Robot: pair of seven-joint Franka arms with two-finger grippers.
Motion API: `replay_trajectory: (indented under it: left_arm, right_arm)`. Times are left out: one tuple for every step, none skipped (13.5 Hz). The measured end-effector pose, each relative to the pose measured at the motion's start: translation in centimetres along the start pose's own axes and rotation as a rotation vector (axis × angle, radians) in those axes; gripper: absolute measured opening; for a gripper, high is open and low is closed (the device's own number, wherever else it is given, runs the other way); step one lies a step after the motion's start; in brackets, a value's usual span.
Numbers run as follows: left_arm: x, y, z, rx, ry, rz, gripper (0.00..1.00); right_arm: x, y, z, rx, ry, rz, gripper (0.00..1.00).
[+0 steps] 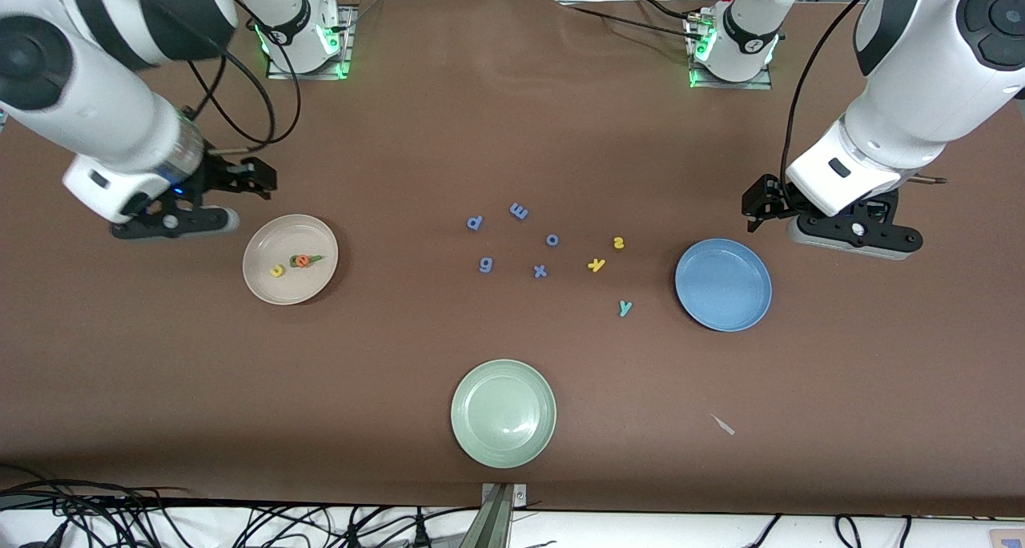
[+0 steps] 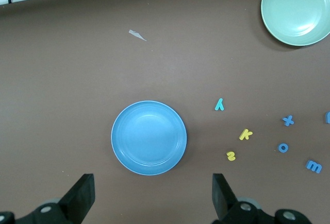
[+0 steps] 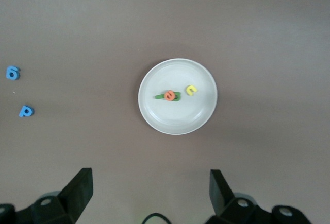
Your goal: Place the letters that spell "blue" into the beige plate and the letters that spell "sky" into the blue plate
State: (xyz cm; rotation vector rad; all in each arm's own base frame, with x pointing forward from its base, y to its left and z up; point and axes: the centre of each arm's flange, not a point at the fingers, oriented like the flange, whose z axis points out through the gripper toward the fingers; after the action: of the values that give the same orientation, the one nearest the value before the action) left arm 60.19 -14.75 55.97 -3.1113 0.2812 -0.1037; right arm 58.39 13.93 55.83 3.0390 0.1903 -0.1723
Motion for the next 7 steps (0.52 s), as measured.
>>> replay_trajectory:
  left_arm:
    - [0.0, 0.0, 0.0, 0.000, 0.000, 0.000, 1.00]
    - [0.0, 0.0, 0.0, 0.000, 0.000, 0.000, 1.00]
    - [0.0, 0.0, 0.0, 0.000, 0.000, -0.001, 1.00]
    - [0.0, 0.0, 0.0, 0.000, 0.000, -0.001, 1.00]
    - [0.0, -0.1, 0.0, 0.000, 0.000, -0.001, 1.00]
    - [0.0, -0.1, 0.0, 0.000, 0.000, -0.001, 1.00]
    - [0.0, -0.1, 0.0, 0.000, 0.000, -0.001, 1.00]
  right_arm:
    - [-0.4, 1.5, -0.5, 0.011, 0.001, 0.015, 1.00]
    - [-0.9, 3.2, -0.7, 0.030, -0.003, 0.024, 1.00]
    - [-1.7, 4.8, -1.1, 0.045, -0.010, 0.028, 1.00]
    - [-2.6, 5.9, -1.6, 0.051, -0.016, 0.019, 1.00]
    - [-3.4, 6.4, -2.0, 0.052, -0.017, 0.004, 1.00]
    - [-4.0, 6.2, -2.3, 0.052, -0.016, -0.007, 1.00]
    - [-4.3, 5.8, -2.3, 0.051, -0.018, -0.019, 1.00]
